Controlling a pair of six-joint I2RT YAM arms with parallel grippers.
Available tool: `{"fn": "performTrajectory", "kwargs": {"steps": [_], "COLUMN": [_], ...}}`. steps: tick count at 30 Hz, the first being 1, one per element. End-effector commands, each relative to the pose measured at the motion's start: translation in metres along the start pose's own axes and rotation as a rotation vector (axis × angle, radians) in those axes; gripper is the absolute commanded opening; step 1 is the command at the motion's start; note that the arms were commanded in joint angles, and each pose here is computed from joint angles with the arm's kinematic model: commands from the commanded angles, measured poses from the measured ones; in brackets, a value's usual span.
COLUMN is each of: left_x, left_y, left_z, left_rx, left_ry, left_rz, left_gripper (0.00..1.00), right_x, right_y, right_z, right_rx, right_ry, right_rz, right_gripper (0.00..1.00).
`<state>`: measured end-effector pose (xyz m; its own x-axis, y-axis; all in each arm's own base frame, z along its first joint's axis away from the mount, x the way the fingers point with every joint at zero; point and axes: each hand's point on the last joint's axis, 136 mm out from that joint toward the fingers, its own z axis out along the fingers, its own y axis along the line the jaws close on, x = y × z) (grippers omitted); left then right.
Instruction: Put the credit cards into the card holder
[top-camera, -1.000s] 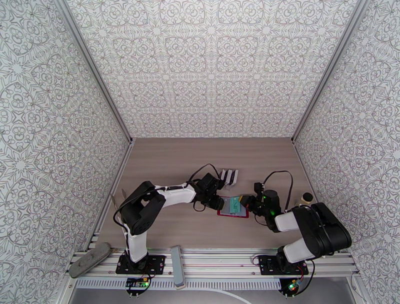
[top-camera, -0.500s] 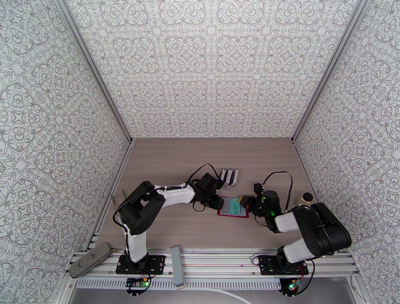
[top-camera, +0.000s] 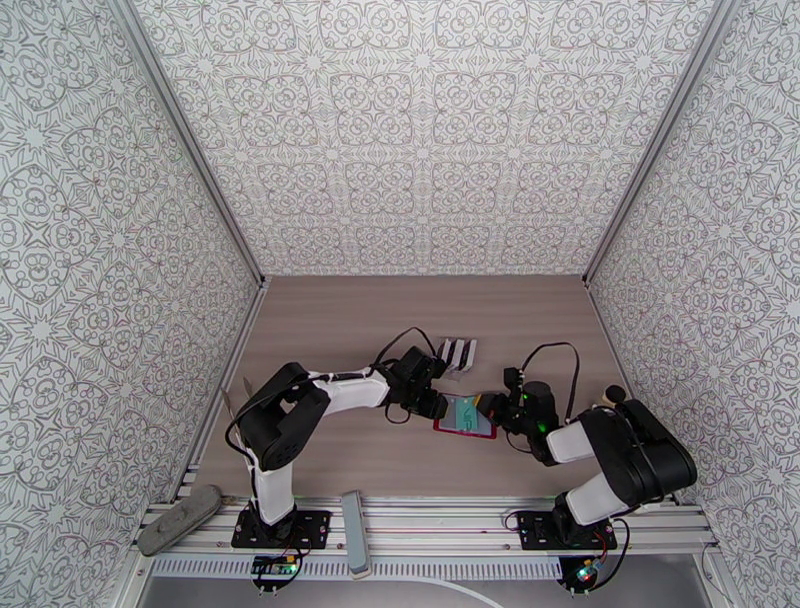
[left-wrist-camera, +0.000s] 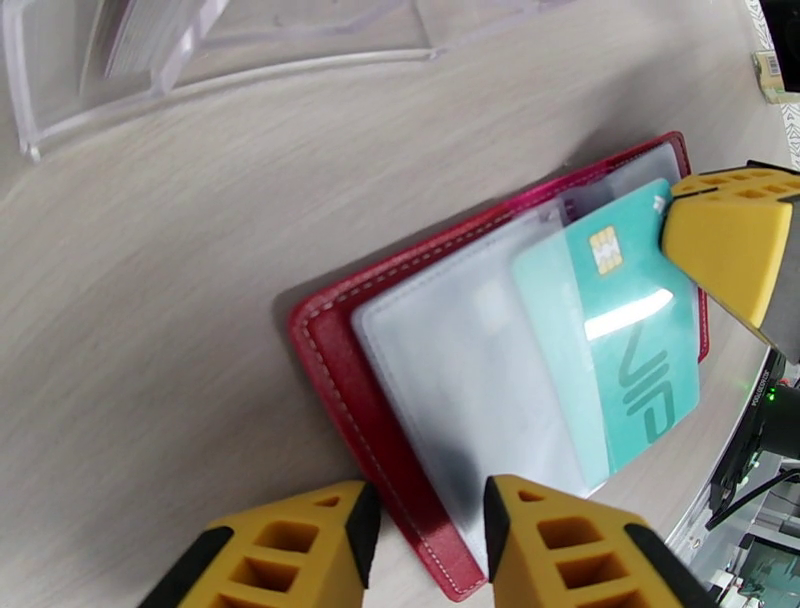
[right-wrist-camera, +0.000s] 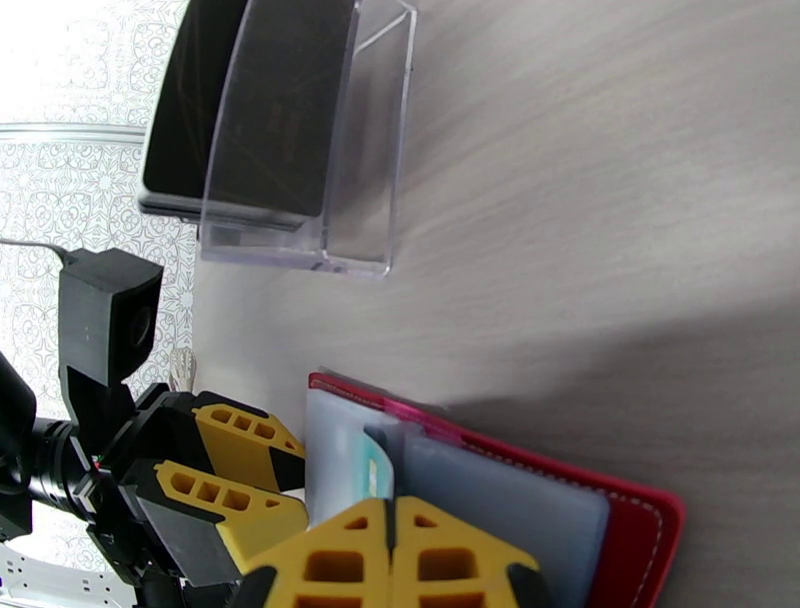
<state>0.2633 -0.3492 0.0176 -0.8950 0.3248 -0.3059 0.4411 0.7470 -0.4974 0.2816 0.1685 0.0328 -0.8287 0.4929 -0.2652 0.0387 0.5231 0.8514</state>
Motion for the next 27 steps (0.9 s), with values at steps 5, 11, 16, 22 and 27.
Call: {"fn": "performTrajectory", "kwargs": {"steps": [5, 11, 16, 22, 27], "left_x": [0.071, 0.071, 0.071, 0.07, 0.069], "left_y": [0.047, 0.046, 0.045, 0.041, 0.038], "left_z": [0.033, 0.028, 0.027, 0.027, 0.025], "left_rx": [-0.128, -0.125, -0.12, -0.097, -0.085], "left_ry": [0.196, 0.188, 0.182, 0.182, 0.174], "left_rz": [-0.081, -0.087, -0.091, -0.1, -0.103], "left_gripper": [0.37, 0.37, 0.37, 0.37, 0.38], "right_x": [0.001, -0.001, -0.002, -0.004, -0.005], "right_y": [-0.005, -0.006, -0.012, -0.014, -0.016], "right_z": [0.006, 0.004, -0.002, -0.01, -0.012], "right_rx": [0.04, 0.078, 0.148, 0.236, 0.282], "right_ry": [0.008, 0.016, 0.006, 0.01, 0.02], "right_rz": [0.004, -0.005, -0.014, -0.05, -0.061], "right_gripper": [0.08, 0.18, 0.3, 0.32, 0.33]}}
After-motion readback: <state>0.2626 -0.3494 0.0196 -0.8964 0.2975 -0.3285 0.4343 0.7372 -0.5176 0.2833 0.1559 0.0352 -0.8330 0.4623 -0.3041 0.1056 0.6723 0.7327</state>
